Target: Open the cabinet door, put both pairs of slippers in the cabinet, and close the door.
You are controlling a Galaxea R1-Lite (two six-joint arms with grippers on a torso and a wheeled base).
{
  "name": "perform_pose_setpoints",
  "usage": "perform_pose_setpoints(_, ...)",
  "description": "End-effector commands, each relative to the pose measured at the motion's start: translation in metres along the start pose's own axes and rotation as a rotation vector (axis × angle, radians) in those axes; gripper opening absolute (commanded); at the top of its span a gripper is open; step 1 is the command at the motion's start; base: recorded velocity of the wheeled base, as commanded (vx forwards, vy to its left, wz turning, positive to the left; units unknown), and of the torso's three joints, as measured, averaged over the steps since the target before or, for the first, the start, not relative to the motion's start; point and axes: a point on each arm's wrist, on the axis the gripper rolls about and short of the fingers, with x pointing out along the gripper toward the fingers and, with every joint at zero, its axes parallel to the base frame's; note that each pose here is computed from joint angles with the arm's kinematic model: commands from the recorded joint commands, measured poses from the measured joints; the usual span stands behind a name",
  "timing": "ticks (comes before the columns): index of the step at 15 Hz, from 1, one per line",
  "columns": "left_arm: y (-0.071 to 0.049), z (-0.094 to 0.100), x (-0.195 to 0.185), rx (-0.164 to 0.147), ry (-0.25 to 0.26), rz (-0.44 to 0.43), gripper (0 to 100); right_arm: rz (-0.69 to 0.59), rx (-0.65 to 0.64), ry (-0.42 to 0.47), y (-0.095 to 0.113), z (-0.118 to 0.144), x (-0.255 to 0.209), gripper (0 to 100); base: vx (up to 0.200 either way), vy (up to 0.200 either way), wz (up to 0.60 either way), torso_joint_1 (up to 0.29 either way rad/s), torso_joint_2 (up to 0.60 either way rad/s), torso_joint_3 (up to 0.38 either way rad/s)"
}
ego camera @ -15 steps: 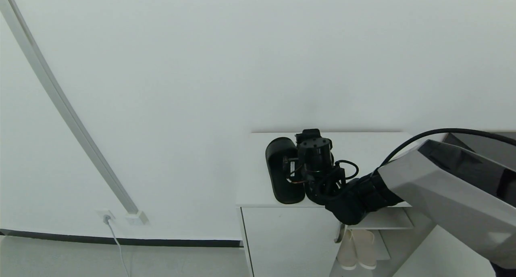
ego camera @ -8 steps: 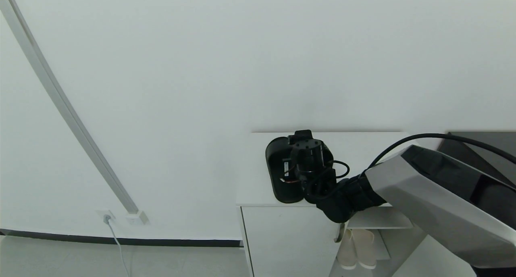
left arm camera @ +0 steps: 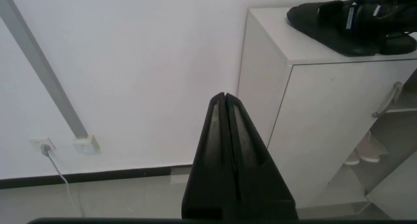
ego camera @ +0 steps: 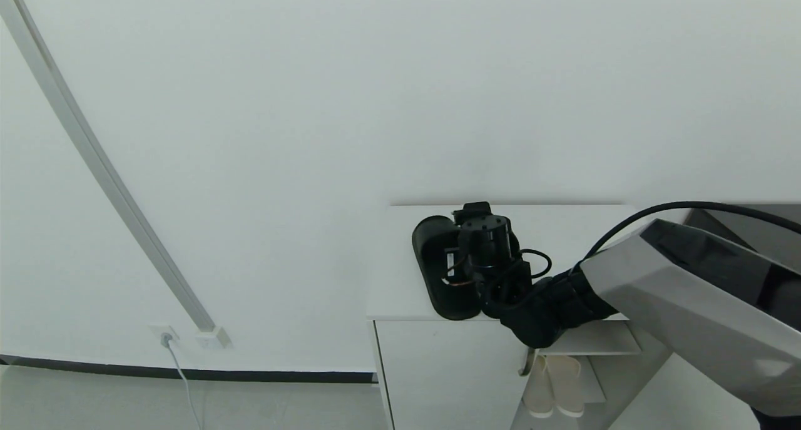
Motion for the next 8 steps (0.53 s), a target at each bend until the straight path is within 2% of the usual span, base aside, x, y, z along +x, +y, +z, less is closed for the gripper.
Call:
perform_pose_setpoints(1,0.0,0.0,0.0,0.001,0.001,0.0,0,0.09,0.011,-0.016,-0.008,0.029,-0.043,0,0.0,0.0,0.0,0.0,0.0,0.0)
perform_pose_setpoints(4,0.0,0.0,0.0,0.001,0.001,0.002,0,0.212,0.003,0.0,-0.029,0.048,-0.106,0,0.0,0.0,0.0,0.0,0.0,0.0)
perform_pose_setpoints(8,0.0,0.0,0.0,0.001,0.001,0.003,0,0.29,-0.025,0.034,-0.05,0.044,-0.17,0,0.0,0.0,0.0,0.0,0.0,0.0)
